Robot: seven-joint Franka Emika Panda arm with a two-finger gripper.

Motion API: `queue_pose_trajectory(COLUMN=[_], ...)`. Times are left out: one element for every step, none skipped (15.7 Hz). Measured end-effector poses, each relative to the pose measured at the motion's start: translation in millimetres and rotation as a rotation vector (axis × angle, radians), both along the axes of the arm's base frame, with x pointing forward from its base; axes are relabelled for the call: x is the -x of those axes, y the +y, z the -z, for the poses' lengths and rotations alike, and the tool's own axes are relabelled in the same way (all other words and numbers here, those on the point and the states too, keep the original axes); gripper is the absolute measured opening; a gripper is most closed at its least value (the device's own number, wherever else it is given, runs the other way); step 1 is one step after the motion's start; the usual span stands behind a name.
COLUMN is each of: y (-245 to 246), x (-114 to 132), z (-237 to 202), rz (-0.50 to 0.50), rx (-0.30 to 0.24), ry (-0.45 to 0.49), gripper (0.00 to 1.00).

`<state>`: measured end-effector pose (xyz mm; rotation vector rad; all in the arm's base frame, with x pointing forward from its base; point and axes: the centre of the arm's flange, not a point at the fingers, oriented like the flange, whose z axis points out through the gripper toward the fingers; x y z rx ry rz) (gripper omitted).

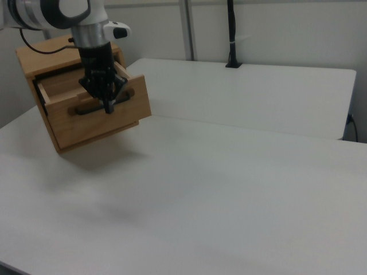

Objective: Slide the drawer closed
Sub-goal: 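Move the gripper down toward the open drawer's front panel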

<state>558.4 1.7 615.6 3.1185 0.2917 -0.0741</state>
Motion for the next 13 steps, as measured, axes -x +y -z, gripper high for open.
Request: queue_pose_trajectory(y=[0.1,0.1,0.4,1.1,2.4,4.5,7.1,9.9,12.6,15.4,18.4,21.0,23.5], x=[-2.2,-5.3,-10.0,-16.6,-22.4,-28.1,-32.8,-36.8,-40.2,-42.5,-44.2,-45.1,-45.3], z=[4.4,9.5,13.9,17.4,21.0,26.7,34.3,42.4,50.0,55.8,60.3,63.0,63.9], rz=[-0.036,-0.069,-0.097,-0.128,-0.156,-0.187,-0.218,-0.249,-0.281,-0.316,-0.354,-0.39,-0.429], rx=[-0.002,-0.003,-0.004,-0.004,-0.004,-0.004,-0.006,-0.01,-0.015,-0.021,-0.025,-0.028,-0.031], ry=[0.008,0.015,0.007,-0.014,-0.032,-0.041,-0.036,-0.027,-0.017,-0.008,-0.001,0.004,0.005], gripper=[0.01,0.01,0.0,0.0,0.0,0.0,0.0,0.0,0.0,0.0,0.0,0.0,0.0])
